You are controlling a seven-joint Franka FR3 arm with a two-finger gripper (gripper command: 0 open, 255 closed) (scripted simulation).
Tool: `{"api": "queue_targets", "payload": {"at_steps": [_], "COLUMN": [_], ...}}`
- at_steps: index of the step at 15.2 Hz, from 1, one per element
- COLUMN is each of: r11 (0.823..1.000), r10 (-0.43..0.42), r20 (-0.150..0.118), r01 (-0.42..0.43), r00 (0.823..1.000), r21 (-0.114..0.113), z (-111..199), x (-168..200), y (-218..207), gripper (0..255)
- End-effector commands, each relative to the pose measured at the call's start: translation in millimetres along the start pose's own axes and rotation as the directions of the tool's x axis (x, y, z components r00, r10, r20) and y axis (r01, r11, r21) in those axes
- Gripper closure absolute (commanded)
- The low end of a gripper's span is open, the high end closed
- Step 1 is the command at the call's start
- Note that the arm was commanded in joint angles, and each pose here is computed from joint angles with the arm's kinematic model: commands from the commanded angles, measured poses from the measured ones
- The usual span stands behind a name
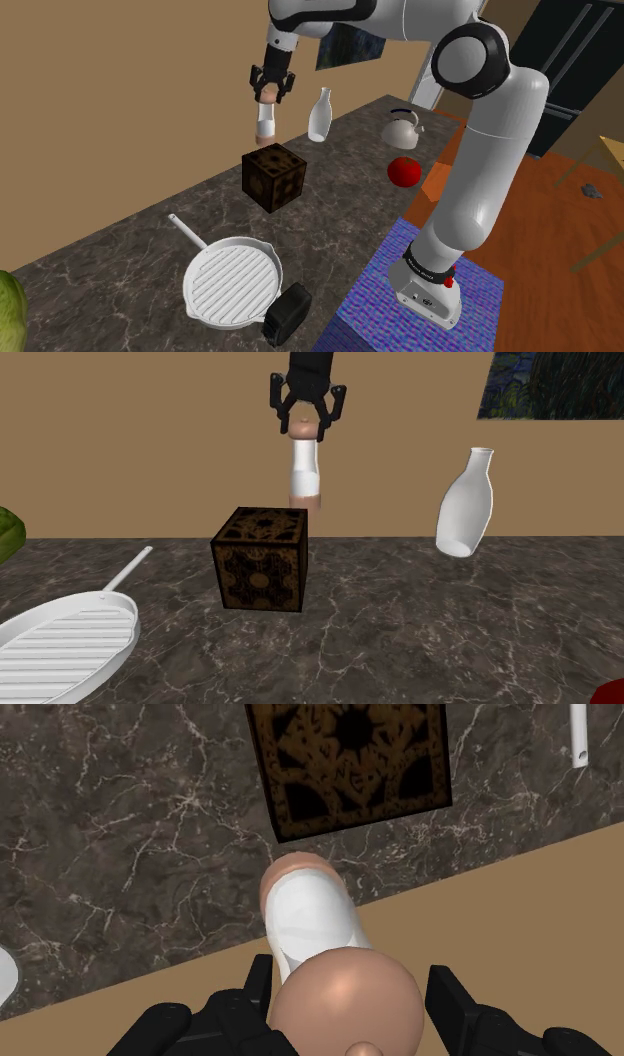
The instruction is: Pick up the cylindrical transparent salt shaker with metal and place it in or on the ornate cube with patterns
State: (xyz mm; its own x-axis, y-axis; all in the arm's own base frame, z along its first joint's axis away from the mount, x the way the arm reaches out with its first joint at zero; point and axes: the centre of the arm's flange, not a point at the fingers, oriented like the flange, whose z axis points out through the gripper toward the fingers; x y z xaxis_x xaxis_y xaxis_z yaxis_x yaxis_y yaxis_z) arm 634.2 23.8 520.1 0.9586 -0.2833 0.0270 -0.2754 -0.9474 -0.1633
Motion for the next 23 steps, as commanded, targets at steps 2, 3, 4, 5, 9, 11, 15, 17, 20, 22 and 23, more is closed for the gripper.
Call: {"api": "queue_targets", "payload": {"at_steps": [2,3,4,5,9,11,15,17,20,22,23], "r11": [1.0,1.0,1.0,1.0,1.0,1.0,1.0,1.0,1.0,1.0,1.0], "r10": [0.0,0.0,0.0,0.0,0.0,0.0,0.0,0.0,0.0,0.0,0.0], "r20": [0.0,0.0,0.0,0.0,0.0,0.0,0.0,0.0,0.0,0.0,0.0], "r01": [0.0,0.0,0.0,0.0,0.0,0.0,0.0,0.0,0.0,0.0,0.0], "r00": [1.0,1.0,1.0,1.0,1.0,1.0,1.0,1.0,1.0,1.0,1.0], "r21": [0.0,0.0,0.0,0.0,0.0,0.0,0.0,0.0,0.0,0.0,0.0], "z": [-16.1,-21.3,-26.5,-31.7,-52.6,-63.0,-83.8,-93.7,-110.2,-121.2,-126.7], "x": [1.9,2.0,2.1,2.3,2.9,3.1,3.7,4.0,-30.8,-54.0,-65.5], "y": [-2.8,-3.7,-4.5,-5.4,-8.8,-10.6,-14.0,-15.7,-25.0,-31.2,-34.3], "gripper": [255,255,255,255,255,255,255,255,255,255,255]}}
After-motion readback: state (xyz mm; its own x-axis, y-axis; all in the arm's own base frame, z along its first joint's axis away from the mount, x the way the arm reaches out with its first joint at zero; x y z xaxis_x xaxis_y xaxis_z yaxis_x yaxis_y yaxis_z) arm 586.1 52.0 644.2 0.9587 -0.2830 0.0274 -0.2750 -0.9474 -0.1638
